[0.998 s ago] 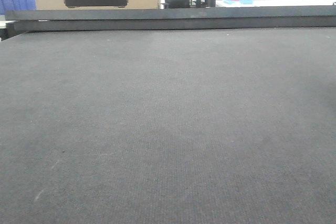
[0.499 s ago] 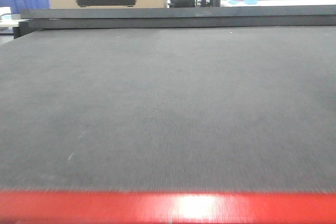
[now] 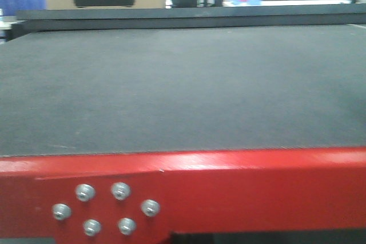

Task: Place cylindrical capacitor in blue bin on shelf
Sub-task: 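Drive the base to the shelf of blue bins holding both cylinders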

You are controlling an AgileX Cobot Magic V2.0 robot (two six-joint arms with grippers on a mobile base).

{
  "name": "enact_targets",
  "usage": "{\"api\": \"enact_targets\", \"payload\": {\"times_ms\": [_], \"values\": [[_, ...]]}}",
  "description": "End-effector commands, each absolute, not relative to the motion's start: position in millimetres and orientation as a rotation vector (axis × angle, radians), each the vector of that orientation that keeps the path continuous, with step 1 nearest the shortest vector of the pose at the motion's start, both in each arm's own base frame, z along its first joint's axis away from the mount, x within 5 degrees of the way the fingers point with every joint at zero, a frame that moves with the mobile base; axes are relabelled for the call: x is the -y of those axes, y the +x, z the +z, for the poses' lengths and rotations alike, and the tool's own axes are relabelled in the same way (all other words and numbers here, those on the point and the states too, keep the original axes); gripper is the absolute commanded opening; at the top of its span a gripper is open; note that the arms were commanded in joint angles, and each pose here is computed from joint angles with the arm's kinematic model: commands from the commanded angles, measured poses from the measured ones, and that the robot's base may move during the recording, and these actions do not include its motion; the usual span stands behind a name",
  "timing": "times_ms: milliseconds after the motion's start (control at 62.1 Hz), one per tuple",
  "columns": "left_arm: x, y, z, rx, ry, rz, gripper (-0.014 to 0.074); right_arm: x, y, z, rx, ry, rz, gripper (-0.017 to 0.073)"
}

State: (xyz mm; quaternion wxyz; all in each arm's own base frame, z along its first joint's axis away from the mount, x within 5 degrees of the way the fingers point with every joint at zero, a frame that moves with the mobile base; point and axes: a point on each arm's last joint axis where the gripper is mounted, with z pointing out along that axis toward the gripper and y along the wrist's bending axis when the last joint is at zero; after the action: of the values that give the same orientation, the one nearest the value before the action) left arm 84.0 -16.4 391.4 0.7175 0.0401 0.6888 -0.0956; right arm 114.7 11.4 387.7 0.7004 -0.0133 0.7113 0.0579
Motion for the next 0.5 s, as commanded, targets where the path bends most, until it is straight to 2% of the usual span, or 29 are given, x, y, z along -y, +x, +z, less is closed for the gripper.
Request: {"api": "enact_targets", "payload": {"times_ms": [0, 483], "values": [[16.5, 82.3, 393.8, -1.495, 0.091, -0.217, -0.0111, -11.1, 113.3, 389.5, -1.556, -0.038, 0.118, -0.0164], [16.5, 82.3, 393.8, -1.495, 0.091, -0.217, -0.0111, -11.1, 113.3, 389.5, -1.556, -0.038, 0.118, -0.0164]]}}
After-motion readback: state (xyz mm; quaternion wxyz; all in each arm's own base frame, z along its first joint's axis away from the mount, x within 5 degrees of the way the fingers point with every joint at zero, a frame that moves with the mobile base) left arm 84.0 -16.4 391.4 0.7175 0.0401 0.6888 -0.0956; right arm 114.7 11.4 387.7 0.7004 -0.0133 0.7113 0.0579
